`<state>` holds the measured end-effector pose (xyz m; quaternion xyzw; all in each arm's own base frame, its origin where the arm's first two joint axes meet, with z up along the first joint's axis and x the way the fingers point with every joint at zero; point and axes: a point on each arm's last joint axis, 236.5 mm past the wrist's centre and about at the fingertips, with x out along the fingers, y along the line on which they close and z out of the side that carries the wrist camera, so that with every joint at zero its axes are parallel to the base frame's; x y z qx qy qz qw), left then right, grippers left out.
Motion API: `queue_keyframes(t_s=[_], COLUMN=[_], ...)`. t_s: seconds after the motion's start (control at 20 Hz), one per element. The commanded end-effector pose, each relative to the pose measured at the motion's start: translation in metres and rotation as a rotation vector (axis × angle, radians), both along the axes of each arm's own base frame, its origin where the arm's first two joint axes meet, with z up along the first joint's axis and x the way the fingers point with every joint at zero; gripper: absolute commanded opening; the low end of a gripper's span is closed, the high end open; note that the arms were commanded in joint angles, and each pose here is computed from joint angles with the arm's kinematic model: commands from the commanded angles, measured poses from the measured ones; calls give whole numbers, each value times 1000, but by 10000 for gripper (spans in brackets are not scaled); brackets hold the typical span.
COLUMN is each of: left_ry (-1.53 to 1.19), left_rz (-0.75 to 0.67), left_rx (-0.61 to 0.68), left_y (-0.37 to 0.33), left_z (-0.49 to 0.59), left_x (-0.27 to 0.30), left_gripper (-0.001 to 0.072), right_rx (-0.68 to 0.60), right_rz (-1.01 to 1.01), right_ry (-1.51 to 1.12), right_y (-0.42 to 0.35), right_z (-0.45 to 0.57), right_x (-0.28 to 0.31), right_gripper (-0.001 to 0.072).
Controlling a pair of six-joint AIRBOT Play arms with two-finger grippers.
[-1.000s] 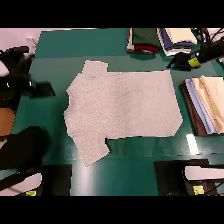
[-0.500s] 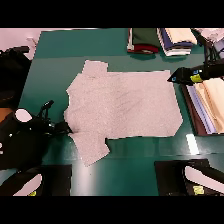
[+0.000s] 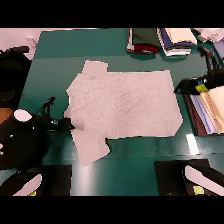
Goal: Fold the shirts.
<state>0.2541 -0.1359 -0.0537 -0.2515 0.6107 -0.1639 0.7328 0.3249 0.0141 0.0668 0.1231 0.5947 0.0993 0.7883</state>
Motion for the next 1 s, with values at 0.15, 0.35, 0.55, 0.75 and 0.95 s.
queue_keyframes(t_s=[0.15,0.35,0.55,0.75,0.95], left_ry=[-92,-90,-89,-165,-637], left_rz=[-57,-58,-59,-98,-60], left_rx=[17,16,17,60,173], left_y=[0,0,0,6,26], left_z=[30,30,30,61,242], left_x=[21,21,21,35,69], left_gripper=[21,21,21,19,20], right_rx=[92,286,271,173,40], right_rz=[-271,-329,-255,-107,-19], right_ry=[405,474,433,209,-311], right_y=[-49,-14,8,14,11], right_z=[-110,-148,-162,-110,65], right_x=[-120,-134,-112,-62,1], right_gripper=[585,507,234,11,11])
